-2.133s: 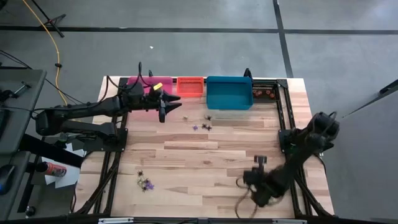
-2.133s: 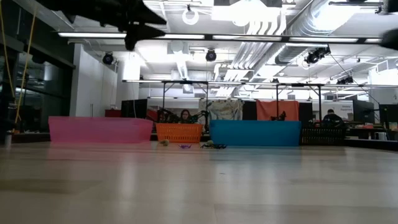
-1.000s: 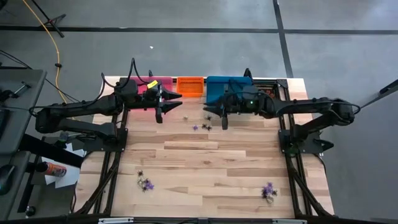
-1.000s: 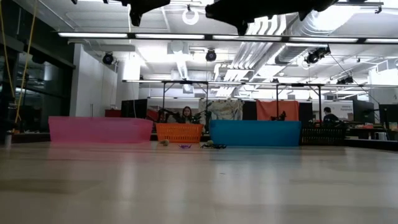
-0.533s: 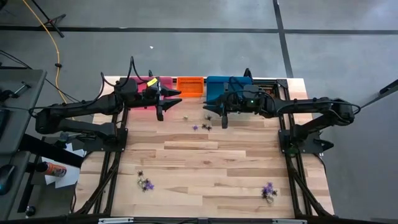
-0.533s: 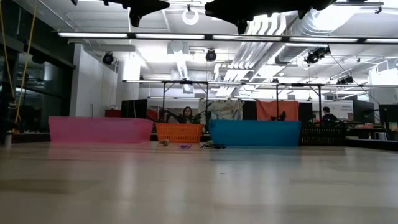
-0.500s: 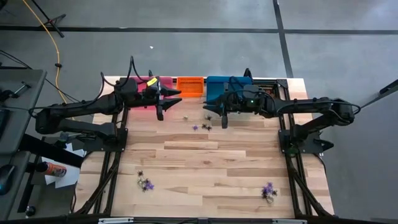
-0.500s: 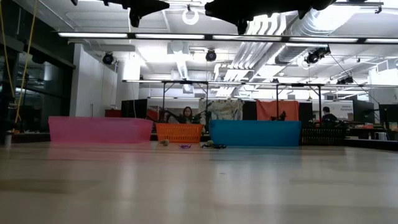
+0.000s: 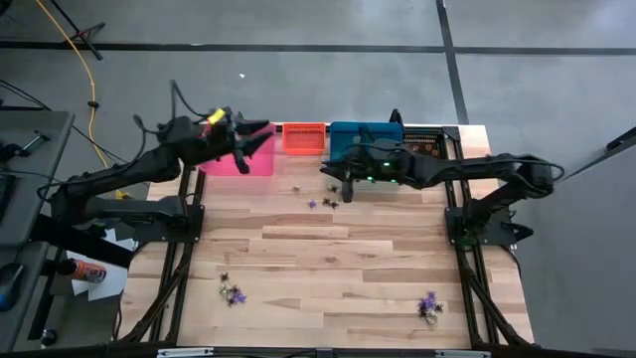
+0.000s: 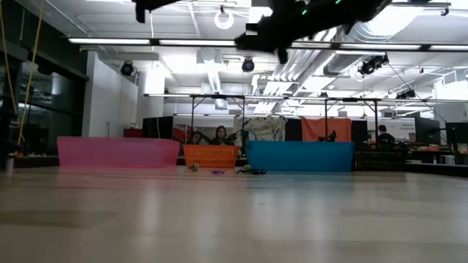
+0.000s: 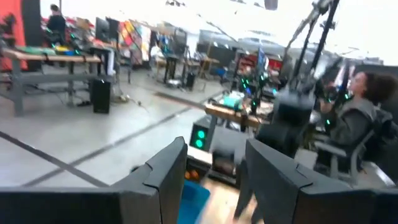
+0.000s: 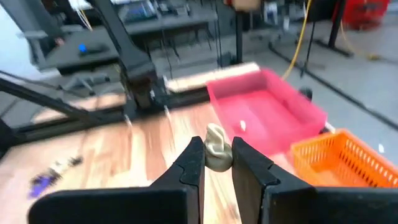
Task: Sort Halloween decoration
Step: Put the white skull toy into the pink bin
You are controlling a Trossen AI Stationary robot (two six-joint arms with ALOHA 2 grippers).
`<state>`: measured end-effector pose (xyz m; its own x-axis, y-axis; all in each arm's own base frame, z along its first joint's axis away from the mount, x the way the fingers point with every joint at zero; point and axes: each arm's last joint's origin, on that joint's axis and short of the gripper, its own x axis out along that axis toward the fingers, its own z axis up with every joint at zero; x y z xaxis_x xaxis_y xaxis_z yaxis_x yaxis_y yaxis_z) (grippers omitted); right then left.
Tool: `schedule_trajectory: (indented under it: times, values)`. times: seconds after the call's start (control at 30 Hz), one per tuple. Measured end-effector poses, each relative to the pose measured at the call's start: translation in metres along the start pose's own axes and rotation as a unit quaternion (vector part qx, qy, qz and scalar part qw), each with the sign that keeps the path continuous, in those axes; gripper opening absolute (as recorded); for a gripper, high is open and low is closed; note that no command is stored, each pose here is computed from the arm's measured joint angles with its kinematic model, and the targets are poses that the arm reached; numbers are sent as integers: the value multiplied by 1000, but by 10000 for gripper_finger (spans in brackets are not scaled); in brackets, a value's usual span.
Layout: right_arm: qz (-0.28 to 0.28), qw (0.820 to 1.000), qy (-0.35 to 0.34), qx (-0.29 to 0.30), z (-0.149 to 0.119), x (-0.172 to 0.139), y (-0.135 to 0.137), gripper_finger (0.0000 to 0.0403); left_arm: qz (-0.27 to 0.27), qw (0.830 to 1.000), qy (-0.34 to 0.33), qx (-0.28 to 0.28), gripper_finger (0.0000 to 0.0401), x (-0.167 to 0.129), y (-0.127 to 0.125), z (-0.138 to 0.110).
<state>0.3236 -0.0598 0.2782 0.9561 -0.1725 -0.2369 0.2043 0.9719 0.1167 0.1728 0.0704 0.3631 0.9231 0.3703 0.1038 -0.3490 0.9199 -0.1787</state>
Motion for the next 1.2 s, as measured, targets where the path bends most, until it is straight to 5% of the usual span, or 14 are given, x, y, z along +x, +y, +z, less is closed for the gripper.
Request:
schedule_trajectory:
  times: [0.2, 0.77, 1.2]
  values:
    - [-2, 999, 40, 7, -14, 53, -2, 42, 13, 999, -32, 3, 154, -17, 4, 13]
    - [-24, 998, 24, 52, -1, 213, -40, 42, 12, 999, -40, 4, 154, -25, 3, 16]
    - [-103, 987, 85, 91, -29, 261, -69, 42, 12, 999, -41, 4, 154, -25, 3, 17]
